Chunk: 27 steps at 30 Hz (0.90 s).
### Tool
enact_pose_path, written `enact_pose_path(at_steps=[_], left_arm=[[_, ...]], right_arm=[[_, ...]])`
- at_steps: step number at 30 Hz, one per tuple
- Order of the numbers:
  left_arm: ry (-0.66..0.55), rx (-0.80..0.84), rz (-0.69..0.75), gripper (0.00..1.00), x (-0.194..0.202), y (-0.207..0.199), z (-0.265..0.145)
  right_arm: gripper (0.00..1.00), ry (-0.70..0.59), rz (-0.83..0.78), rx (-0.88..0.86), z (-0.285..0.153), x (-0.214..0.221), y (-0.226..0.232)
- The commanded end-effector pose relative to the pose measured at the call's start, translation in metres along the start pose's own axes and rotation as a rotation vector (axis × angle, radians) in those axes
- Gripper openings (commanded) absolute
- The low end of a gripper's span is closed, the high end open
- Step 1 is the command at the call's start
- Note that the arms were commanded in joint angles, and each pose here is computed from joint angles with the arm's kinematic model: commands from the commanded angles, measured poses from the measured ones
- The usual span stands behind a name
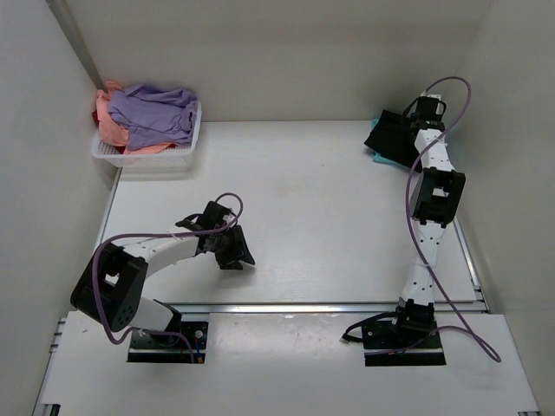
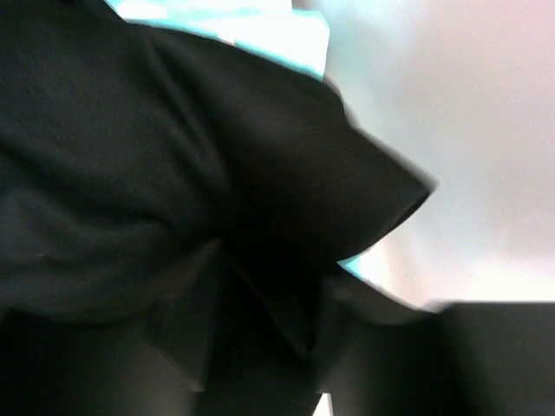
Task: Fold and stack the t-shirts
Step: Put the neatly folded tshirt into the corner of the board with the right arm
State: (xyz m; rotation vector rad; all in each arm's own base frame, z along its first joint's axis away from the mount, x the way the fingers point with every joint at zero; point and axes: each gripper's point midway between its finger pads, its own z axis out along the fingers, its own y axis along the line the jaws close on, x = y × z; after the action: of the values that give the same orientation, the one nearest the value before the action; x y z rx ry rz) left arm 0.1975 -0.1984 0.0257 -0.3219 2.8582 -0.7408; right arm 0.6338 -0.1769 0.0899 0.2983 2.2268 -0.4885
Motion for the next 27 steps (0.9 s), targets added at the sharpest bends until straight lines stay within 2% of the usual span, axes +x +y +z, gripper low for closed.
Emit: enact_pose_path(at_steps=[1, 3, 4, 5, 6, 9, 10, 13, 14, 16, 17, 18, 19, 20, 22, 23, 25, 27], left_arm=[[-0.017, 0.078, 0.062, 0.56, -0.009, -0.021, -0.002], [-0.014, 0.094, 0.073, 0.58, -0.007, -0.024, -0.002], [-0.024, 0.116, 0.083, 0.64, -0.009, -0.028, -0.003], [-0.033, 0.125, 0.075, 0.89, -0.011, -0.028, -0.005], [-0.023, 0.131, 0.078, 0.99, -0.008, -0.027, -0.004], [-0.048, 0.141, 0.093, 0.99, -0.011, -0.028, -0.012], [-0.051, 0.144, 0.102, 0.99, -0.011, -0.029, -0.015], [-0.072, 0.171, 0.084, 0.99, -0.017, -0.032, -0.027], [-0.071, 0.185, 0.058, 0.98, -0.020, -0.032, -0.031], [-0.061, 0.219, 0.028, 0.98, -0.019, -0.034, -0.040], [-0.071, 0.236, 0.025, 0.99, -0.021, -0.035, -0.047], [-0.079, 0.234, 0.019, 0.98, -0.023, -0.036, -0.051], [-0.115, 0.256, 0.025, 0.99, -0.031, -0.042, -0.062], [-0.135, 0.266, 0.033, 0.98, -0.035, -0.044, -0.070], [-0.220, 0.303, 0.083, 0.98, -0.055, -0.063, -0.095], [-0.249, 0.293, 0.094, 0.99, -0.063, -0.063, -0.100], [-0.293, 0.296, 0.122, 0.98, -0.080, -0.077, -0.118], [-0.282, 0.257, 0.181, 0.99, -0.087, -0.083, -0.121]], right_arm=[[0.45, -0.175, 0.051, 0.079, -0.015, -0.060, -0.010], [0.56, -0.223, 0.065, 0.109, -0.020, -0.076, -0.018], [0.57, -0.267, 0.077, 0.140, -0.028, -0.091, -0.023], [0.58, -0.308, 0.092, 0.173, -0.035, -0.104, -0.030], [0.60, -0.349, 0.104, 0.206, -0.045, -0.118, -0.034], [0.71, -0.430, 0.128, 0.270, -0.084, -0.152, -0.047], [0.73, -0.430, 0.131, 0.279, -0.089, -0.154, -0.048], [0.78, -0.479, 0.145, 0.266, -0.150, -0.181, -0.058], [0.78, -0.445, 0.111, 0.255, -0.151, -0.170, -0.049], [0.83, -0.480, 0.101, 0.233, -0.207, -0.178, -0.047], [0.85, -0.463, 0.065, 0.210, -0.228, -0.166, -0.037], [0.86, -0.411, 0.025, 0.202, -0.224, -0.140, -0.029], [0.87, -0.452, 0.022, 0.158, -0.263, -0.145, -0.020], [0.88, -0.395, -0.039, 0.124, -0.262, -0.113, 0.003], [0.89, -0.356, -0.083, 0.064, -0.303, -0.070, 0.012], [0.89, -0.371, -0.053, 0.024, -0.326, -0.063, 0.015], [0.89, -0.208, -0.139, -0.030, -0.334, 0.009, 0.029], [0.89, -0.117, -0.172, -0.133, -0.358, 0.060, 0.057]])
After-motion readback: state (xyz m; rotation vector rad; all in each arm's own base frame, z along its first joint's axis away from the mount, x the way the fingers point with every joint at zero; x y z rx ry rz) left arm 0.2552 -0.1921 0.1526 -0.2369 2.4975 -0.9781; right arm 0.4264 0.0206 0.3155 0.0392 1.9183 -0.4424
